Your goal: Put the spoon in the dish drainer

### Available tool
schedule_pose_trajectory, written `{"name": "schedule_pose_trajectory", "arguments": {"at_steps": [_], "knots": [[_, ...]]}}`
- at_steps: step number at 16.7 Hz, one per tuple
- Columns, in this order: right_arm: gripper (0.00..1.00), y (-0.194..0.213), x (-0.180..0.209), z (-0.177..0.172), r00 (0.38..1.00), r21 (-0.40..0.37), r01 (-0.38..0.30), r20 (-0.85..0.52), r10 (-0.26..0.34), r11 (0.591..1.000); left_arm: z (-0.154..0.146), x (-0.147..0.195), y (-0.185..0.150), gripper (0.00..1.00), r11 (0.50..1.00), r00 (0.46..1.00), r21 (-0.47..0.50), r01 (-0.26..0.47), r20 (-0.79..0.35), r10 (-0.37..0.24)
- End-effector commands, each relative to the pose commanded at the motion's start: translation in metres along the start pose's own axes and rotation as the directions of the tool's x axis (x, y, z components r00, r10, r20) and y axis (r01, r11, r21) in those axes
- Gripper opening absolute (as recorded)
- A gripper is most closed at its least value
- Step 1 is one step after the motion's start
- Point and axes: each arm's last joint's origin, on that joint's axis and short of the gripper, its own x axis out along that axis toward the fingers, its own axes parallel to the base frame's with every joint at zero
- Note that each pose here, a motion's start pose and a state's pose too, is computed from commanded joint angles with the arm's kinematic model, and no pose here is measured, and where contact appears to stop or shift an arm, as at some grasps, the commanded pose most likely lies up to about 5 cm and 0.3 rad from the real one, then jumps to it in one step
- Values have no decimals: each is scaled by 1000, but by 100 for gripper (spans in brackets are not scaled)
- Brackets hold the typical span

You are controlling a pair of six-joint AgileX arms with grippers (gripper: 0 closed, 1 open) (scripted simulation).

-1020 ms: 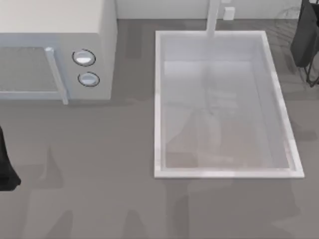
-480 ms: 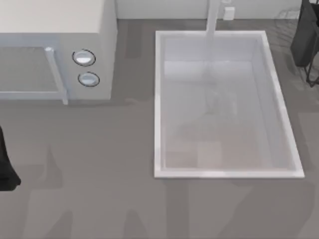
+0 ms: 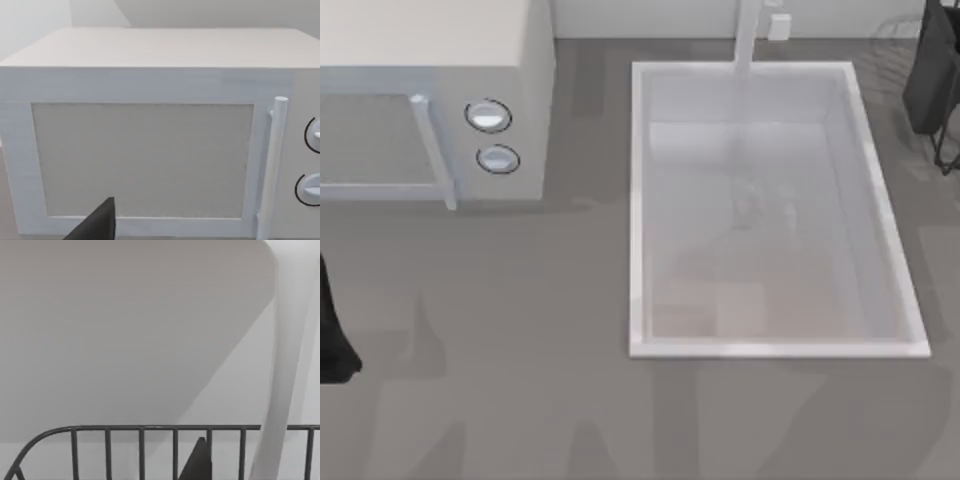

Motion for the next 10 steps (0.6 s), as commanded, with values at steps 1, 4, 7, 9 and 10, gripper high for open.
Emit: {"name": "schedule_pose_trajectory", "arguments": {"at_steps": [1,4,7,9,10], "knots": [[45,0,0,0,1000,0,0,0,0,1000,0,0,0,100,1000,1000,0,0,0,0],[68,0,0,0,1000,0,0,0,0,1000,0,0,0,100,1000,1000,0,0,0,0],[90,0,0,0,1000,0,0,0,0,1000,0,0,0,100,1000,1000,0,0,0,0],[100,0,0,0,1000,0,0,0,0,1000,0,0,0,100,1000,1000,0,0,0,0],[100,0,0,0,1000,0,0,0,0,1000,0,0,0,100,1000,1000,0,0,0,0]]}}
